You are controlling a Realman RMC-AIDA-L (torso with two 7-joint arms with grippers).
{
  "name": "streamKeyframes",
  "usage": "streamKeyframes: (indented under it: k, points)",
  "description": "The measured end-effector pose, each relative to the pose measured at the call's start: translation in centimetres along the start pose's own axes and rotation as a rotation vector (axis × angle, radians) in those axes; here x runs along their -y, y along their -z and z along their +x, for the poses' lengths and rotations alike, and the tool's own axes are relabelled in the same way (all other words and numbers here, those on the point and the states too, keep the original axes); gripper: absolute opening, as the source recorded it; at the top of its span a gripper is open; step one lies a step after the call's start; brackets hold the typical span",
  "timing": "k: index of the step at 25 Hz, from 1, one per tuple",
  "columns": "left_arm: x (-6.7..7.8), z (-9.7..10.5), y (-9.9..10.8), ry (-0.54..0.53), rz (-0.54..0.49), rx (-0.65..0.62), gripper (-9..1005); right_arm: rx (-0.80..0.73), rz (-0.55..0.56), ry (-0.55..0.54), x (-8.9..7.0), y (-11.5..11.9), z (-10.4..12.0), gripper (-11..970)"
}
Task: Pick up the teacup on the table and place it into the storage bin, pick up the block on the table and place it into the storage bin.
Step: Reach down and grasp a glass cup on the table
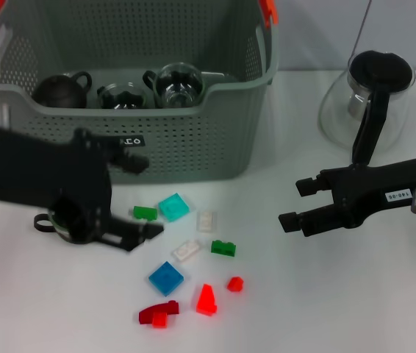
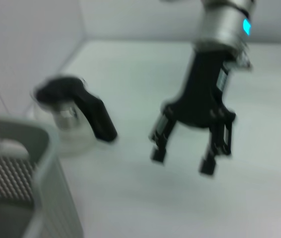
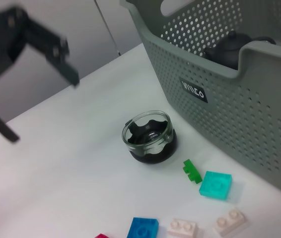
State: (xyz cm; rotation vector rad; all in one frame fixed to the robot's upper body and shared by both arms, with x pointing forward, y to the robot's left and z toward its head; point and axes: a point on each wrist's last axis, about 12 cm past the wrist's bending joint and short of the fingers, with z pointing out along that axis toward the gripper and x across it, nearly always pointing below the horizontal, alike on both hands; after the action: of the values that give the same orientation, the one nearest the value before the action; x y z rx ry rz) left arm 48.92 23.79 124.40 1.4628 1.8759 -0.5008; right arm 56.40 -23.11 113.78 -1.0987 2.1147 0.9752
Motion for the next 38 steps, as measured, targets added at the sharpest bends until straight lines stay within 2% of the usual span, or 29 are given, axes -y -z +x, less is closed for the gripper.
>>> streamKeyframes:
  k: [1, 3, 7, 12, 15, 20, 30, 38]
  points:
    - [0.0, 0.0, 0.0, 0.0, 0.0, 0.0, 833, 0.0, -0.001, 0.0, 0.0, 0.0, 0.0, 931]
    - [0.1, 1.5, -1.1, 0.026, 0.033, -0.039, 833, 0.0, -0.004, -0.001, 0.0, -0.1, -0.1, 931]
    - [-1.3, 4.5, -3.9, 0.098, 0.048, -0.136, 832, -0.001, -0.013, -0.005, 0.0, -0.4, -0.2, 931]
    - [-3.0, 6.3, -6.4, 0.126, -0.026, -0.3, 831, -0.001, -0.019, -0.006, -0.1, -0.6, -0.3, 931]
    - [-3.6, 6.8, -7.3, 0.122, -0.076, -0.391, 831, 0.0, -0.021, -0.006, -0.1, -0.7, -0.4, 931]
    - [-4.3, 7.2, -7.8, 0.119, -0.123, -0.45, 830, 0.001, -0.026, -0.01, -0.1, -1.0, -0.3, 930]
    - [-4.2, 7.8, -9.8, 0.094, -0.118, -0.53, 829, 0.003, -0.026, -0.024, 0.0, -1.2, -0.2, 930]
    - [-4.7, 8.0, -10.9, 0.131, -0.096, -0.553, 827, 0.003, -0.025, -0.023, 0.0, -1.2, -0.2, 930]
